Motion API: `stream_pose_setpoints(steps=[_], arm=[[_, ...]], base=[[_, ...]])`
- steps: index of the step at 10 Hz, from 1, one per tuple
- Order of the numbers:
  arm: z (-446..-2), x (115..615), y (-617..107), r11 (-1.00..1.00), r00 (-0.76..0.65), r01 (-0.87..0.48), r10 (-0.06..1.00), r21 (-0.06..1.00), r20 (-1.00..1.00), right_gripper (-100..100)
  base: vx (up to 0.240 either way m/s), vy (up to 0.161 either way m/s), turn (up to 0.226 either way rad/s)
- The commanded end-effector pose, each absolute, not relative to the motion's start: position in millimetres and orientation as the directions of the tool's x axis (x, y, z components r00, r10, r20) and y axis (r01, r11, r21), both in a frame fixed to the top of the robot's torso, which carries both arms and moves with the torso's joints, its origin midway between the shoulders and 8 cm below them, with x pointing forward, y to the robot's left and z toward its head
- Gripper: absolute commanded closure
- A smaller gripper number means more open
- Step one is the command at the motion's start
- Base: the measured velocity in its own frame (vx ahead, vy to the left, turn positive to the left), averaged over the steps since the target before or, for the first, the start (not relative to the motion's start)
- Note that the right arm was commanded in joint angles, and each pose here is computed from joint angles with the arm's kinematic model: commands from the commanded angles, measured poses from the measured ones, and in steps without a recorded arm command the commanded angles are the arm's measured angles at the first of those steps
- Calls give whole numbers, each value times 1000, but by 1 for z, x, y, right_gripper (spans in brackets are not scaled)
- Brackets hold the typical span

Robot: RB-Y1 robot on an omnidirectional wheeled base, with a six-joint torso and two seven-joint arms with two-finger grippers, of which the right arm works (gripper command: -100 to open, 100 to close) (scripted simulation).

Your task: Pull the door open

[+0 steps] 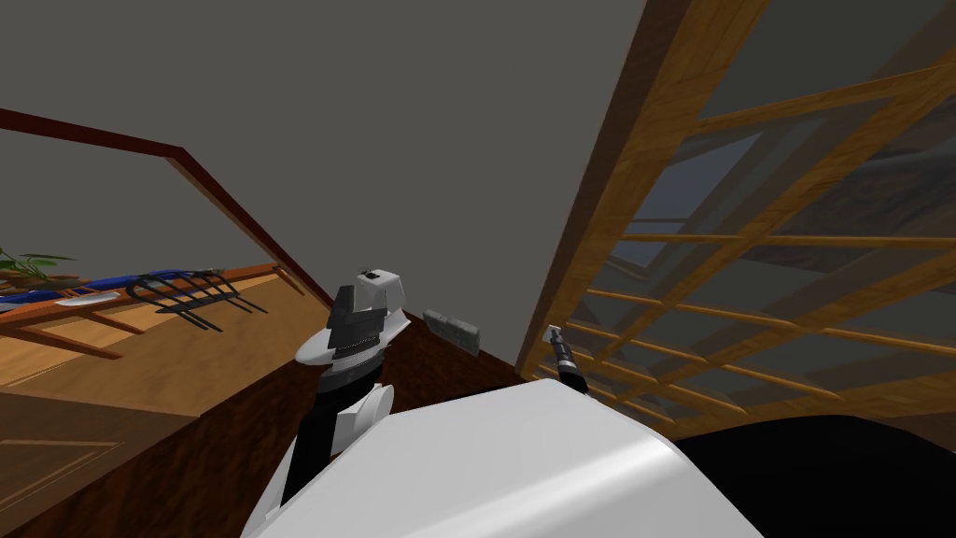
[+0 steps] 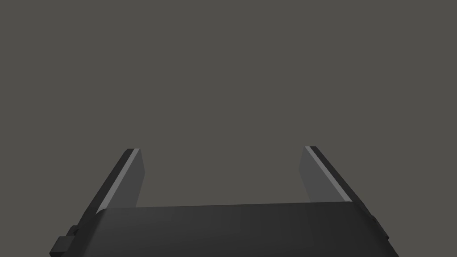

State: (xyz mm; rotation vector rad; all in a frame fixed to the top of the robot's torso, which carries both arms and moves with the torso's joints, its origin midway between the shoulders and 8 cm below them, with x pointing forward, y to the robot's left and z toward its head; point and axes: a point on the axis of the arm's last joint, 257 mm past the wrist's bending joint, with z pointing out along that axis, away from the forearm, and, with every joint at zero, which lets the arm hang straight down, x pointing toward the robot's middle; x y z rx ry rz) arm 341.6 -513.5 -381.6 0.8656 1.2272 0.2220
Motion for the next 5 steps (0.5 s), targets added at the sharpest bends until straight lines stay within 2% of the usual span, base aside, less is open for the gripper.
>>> stream_pose_setpoints(steps=[1,5], arm=[[-376,350,-510,637,386,248,627,730,-677,100],[-374,356,-508,561,415,193,697,805,-585,100]], base=[[-47,-21,30],[-36,-5,15]])
